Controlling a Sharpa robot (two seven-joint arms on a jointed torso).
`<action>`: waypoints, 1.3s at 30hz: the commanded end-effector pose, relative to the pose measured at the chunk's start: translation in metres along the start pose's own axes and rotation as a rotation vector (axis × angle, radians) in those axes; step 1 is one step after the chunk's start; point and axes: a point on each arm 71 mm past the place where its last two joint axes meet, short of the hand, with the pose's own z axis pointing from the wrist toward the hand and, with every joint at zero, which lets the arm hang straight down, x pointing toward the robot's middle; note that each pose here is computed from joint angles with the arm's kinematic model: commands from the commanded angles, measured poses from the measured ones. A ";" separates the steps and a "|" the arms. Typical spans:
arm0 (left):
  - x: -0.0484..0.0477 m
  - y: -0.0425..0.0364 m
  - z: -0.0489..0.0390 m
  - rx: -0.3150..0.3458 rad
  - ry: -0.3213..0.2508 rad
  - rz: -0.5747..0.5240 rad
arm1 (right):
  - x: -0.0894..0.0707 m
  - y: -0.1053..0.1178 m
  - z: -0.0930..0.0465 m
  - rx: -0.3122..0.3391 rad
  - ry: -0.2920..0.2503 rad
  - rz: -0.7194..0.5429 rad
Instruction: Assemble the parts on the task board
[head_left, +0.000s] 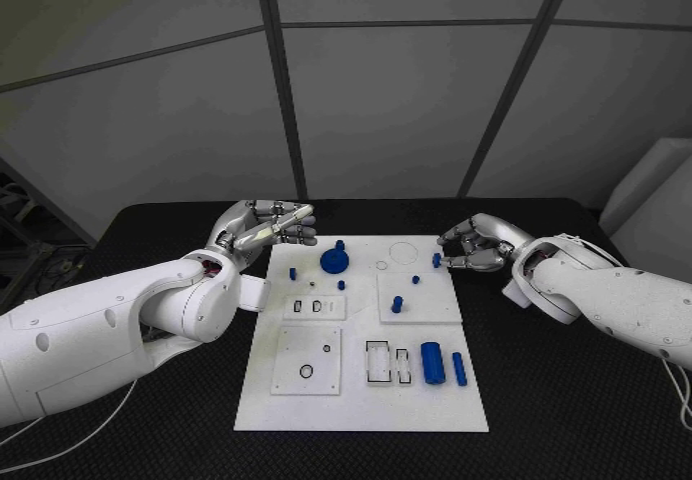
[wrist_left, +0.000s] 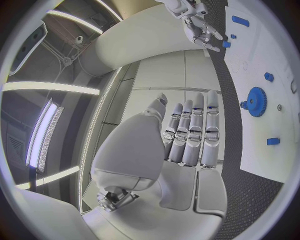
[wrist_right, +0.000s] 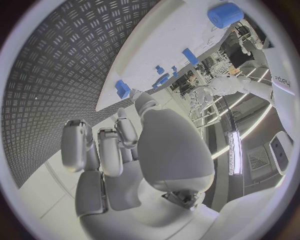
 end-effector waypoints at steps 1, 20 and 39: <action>0.0014 -0.0012 0.0006 0.011 0.011 0.001 | 0.002 0.001 0.001 -0.002 0.019 -0.014; 0.0016 -0.0008 0.0010 0.010 0.010 0.001 | 0.009 0.001 0.007 0.006 0.043 -0.027; 0.0013 -0.0006 0.0011 0.009 0.008 0.002 | 0.012 -0.001 0.010 0.022 0.062 -0.040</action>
